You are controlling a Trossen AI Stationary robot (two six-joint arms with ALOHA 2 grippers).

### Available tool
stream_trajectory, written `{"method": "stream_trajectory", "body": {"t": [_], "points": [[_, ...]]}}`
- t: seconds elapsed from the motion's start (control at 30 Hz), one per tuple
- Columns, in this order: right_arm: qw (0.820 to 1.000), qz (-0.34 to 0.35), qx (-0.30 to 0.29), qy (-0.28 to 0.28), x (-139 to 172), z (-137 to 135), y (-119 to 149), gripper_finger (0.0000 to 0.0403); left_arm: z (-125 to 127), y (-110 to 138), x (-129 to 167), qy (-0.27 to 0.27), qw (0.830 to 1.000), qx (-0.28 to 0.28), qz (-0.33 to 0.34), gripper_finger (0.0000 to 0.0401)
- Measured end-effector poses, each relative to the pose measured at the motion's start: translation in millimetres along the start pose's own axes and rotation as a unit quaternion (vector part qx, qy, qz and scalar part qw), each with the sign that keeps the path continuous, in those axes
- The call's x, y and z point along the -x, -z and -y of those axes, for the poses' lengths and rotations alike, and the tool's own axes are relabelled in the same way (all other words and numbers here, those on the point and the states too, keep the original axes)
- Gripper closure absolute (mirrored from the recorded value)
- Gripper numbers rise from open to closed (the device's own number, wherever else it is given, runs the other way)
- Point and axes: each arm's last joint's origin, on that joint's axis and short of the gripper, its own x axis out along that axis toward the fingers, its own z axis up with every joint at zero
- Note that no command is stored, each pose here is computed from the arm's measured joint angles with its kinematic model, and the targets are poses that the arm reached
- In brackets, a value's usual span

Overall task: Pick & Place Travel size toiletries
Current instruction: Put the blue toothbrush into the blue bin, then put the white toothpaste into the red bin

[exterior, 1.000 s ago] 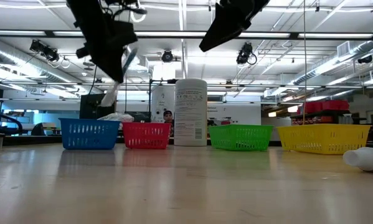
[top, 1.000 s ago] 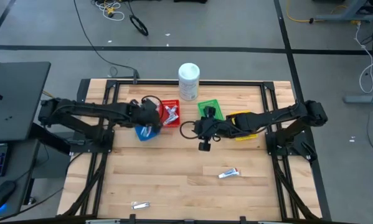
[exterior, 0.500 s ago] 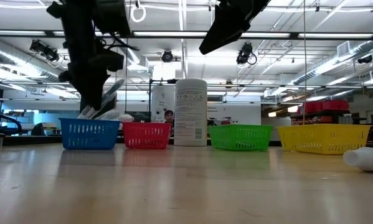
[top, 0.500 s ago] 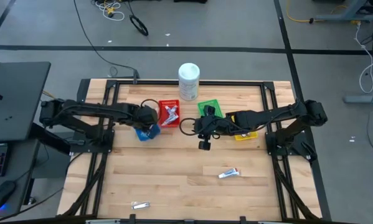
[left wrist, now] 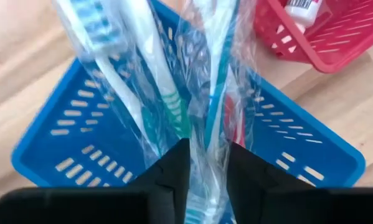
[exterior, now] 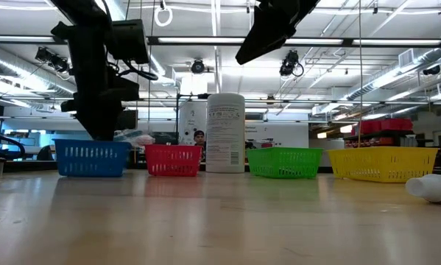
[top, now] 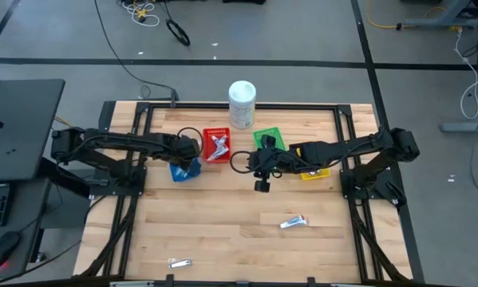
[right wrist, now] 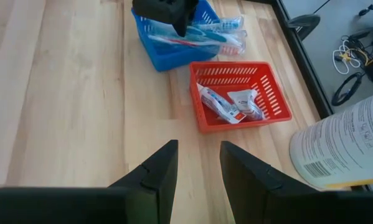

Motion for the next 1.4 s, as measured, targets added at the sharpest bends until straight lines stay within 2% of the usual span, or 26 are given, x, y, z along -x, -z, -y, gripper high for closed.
{"method": "stream_trajectory", "body": {"t": [0.2, 0.43, 0.67, 0.83, 0.93, 1.13, 1.27, 1.4], "points": [[1.0, 0.0, 0.0, 0.0, 0, 0, 0, 0.0275, -1, -2, 1, -0.017, 0.999, -0.024, 0.019, 0.0277], [1.0, 0.0, -0.011, 0.0, 0, 0, 0, 0.0275, 0, -9, 19, -0.038, 0.998, -0.035, 0.022, 0.0281], [0.997, -0.037, -0.021, -0.066, -3, -5, 7, 0.0267, 4, -17, 39, -0.066, 0.995, -0.075, 0.03, 0.0282], [0.992, -0.068, -0.015, -0.105, -13, -14, 13, 0.0257, 12, -19, 52, -0.058, 0.991, -0.106, 0.059, 0.0284], [0.99, -0.096, 0.017, -0.101, -18, -19, 20, 0.0254, 16, -17, 56, -0.059, 0.988, -0.117, 0.079, 0.0284], [0.984, -0.143, 0.063, -0.09, -18, -26, 30, 0.0253, 28, -8, 61, -0.041, 0.978, -0.181, 0.09, 0.0288], [0.977, -0.174, 0.053, -0.113, -13, -33, 36, 0.0253, 36, 1, 64, -0.028, 0.972, -0.215, 0.095, 0.0289], [0.956, -0.251, 0.029, -0.149, -5, -38, 49, 0.0253, 41, 6, 66, -0.019, 0.969, -0.225, 0.101, 0.0289]]}}
